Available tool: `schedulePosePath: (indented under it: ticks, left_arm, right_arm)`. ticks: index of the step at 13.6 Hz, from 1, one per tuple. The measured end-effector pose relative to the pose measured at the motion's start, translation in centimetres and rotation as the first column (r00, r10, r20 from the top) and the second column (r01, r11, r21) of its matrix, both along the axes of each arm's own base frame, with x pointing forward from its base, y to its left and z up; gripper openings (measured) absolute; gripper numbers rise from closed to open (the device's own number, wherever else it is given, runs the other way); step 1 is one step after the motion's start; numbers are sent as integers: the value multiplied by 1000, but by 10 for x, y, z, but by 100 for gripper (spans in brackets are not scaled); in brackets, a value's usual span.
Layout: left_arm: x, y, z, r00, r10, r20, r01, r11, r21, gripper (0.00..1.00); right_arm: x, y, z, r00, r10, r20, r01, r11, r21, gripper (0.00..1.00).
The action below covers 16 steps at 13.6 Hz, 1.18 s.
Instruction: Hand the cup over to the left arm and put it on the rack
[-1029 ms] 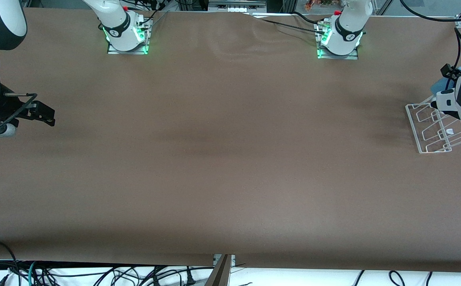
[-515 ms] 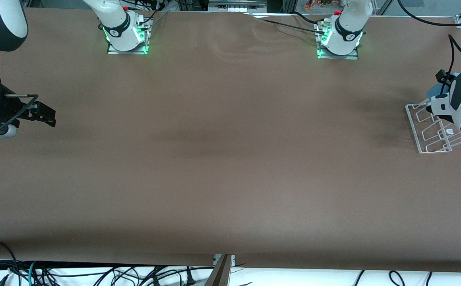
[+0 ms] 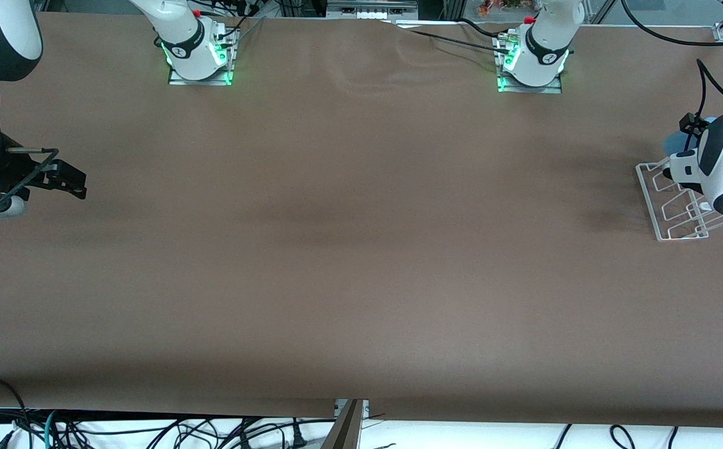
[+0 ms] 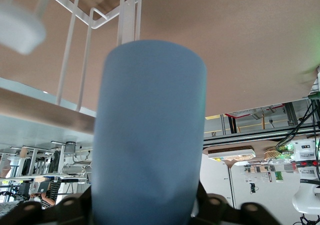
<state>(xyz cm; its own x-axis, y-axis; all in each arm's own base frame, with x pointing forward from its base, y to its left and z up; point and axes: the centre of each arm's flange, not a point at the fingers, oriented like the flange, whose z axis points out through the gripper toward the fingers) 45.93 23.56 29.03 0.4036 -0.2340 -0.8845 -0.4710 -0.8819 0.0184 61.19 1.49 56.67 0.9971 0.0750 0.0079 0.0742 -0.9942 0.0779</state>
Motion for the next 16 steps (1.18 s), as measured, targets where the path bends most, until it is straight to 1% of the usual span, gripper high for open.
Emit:
schedulePosePath:
  ticks: [1,2,3,6,7,9,11,12,14,16]
  left_arm:
    - [3,-1,6,1000,4,17,-4,1000,-1,83]
    - [7,-2,18,999,13,48,-13,1000,-6,94]
    - [14,-6,35,996,18,90,-17,1000,-15,100]
    - [37,-29,90,974,22,226,-10,998,-56,100]
    - [46,-41,106,962,26,272,-5,997,-77,100]
    - [65,-74,137,928,48,368,6,989,-146,100]
    - [80,-110,170,878,92,470,8,978,-207,100]
    - [86,-129,187,841,108,530,12,976,-218,100]
    - [93,-174,219,757,145,637,2,975,-224,100]
    - [93,-218,246,660,236,713,-51,961,-271,100]
  right_arm:
    - [0,0,0,1000,0,0,0,1000,0,100]
    - [0,0,0,1000,0,0,0,1000,0,100]
    - [0,0,0,1000,0,0,0,1000,0,100]
    - [0,0,0,1000,0,0,0,1000,0,100]
    - [0,0,0,1000,0,0,0,1000,0,100]
    - [0,0,0,1000,0,0,0,1000,0,100]
    - [0,0,0,1000,0,0,0,1000,0,100]
    - [0,0,0,1000,0,0,0,1000,0,100]
    - [0,0,0,1000,0,0,0,1000,0,100]
    - [0,0,0,1000,-1,0,1,1000,0,100]
